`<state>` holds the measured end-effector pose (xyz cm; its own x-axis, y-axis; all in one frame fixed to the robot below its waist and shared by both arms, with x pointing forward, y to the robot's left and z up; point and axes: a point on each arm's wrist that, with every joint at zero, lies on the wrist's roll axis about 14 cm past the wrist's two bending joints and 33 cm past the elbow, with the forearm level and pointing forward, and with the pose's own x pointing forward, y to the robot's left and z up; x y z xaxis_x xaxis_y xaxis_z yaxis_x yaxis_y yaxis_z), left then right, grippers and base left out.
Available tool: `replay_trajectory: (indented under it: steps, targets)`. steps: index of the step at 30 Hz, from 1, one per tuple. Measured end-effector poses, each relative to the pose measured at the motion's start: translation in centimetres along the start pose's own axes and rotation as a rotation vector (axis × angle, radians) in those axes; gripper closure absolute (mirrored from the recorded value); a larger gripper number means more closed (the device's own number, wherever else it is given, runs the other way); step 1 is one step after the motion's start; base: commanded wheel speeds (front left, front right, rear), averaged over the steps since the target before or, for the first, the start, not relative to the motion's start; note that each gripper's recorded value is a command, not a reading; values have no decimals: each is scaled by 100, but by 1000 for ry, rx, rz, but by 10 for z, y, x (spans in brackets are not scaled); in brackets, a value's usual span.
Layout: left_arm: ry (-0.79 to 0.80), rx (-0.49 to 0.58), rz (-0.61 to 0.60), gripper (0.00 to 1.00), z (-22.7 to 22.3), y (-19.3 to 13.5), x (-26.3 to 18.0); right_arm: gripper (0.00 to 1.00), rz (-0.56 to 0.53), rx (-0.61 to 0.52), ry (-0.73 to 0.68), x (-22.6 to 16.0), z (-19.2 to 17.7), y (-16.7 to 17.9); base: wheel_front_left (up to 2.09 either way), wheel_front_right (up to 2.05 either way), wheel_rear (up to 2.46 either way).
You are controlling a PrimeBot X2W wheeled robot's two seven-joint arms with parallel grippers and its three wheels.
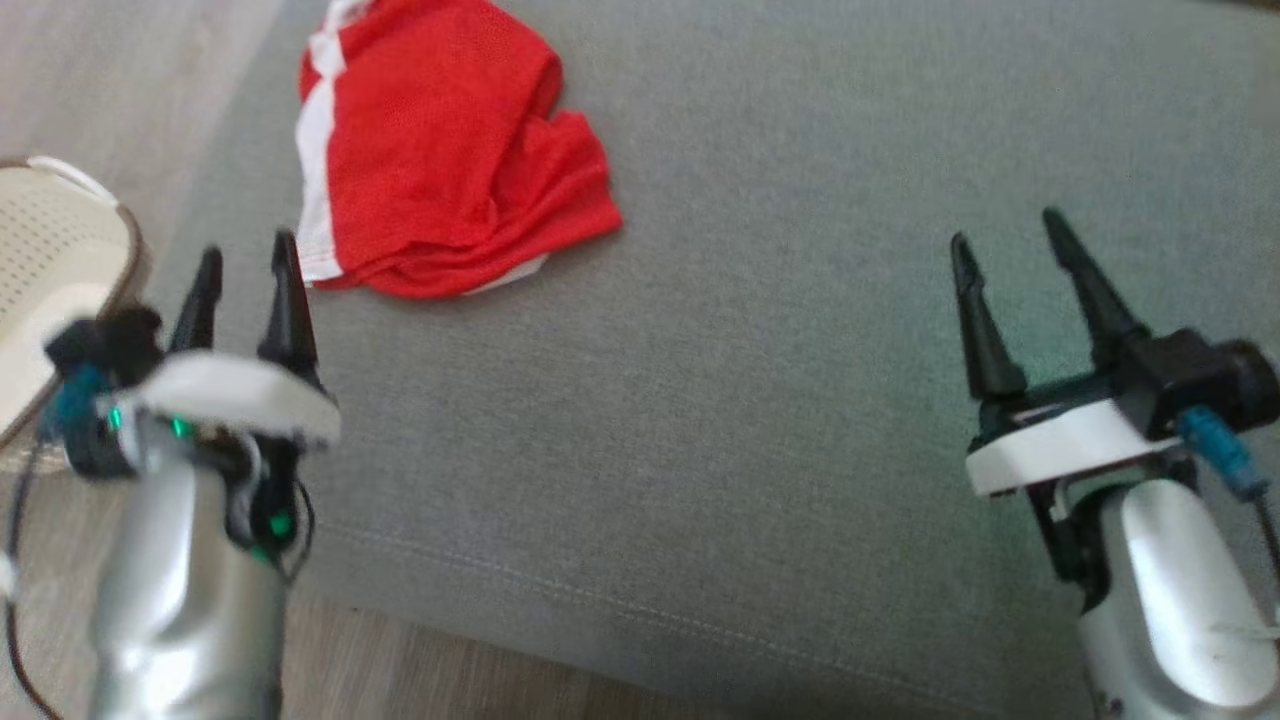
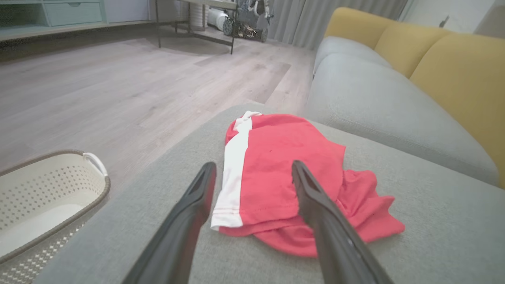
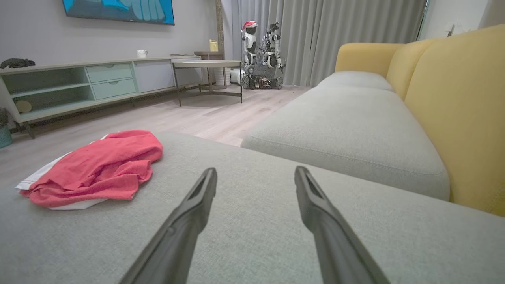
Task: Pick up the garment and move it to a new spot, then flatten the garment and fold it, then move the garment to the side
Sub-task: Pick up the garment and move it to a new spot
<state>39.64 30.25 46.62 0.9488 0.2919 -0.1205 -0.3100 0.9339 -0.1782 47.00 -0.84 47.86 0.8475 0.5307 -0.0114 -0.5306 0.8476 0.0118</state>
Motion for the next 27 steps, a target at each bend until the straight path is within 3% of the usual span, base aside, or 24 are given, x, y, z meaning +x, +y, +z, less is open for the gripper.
replay_trajectory:
  steps: [9,23,24,25,27]
  targets:
    - [262,52,-34,0,-43,-10,67,0,-55,-19,12,8,-7,-31,0,0,0]
    - [463,109,-45,0,-94,-20,91,0,-128,-31,37,-6,-17,-58,0,0,0]
    - [477,110,-41,53,-98,-19,90,0,-131,-31,38,-6,-17,-59,0,0,0]
    - [490,112,-40,100,-101,-18,89,0,-133,-32,39,-6,-17,-60,0,0,0]
    - [494,111,-42,100,-101,-19,88,0,-134,-33,35,-7,-15,-60,0,0,0]
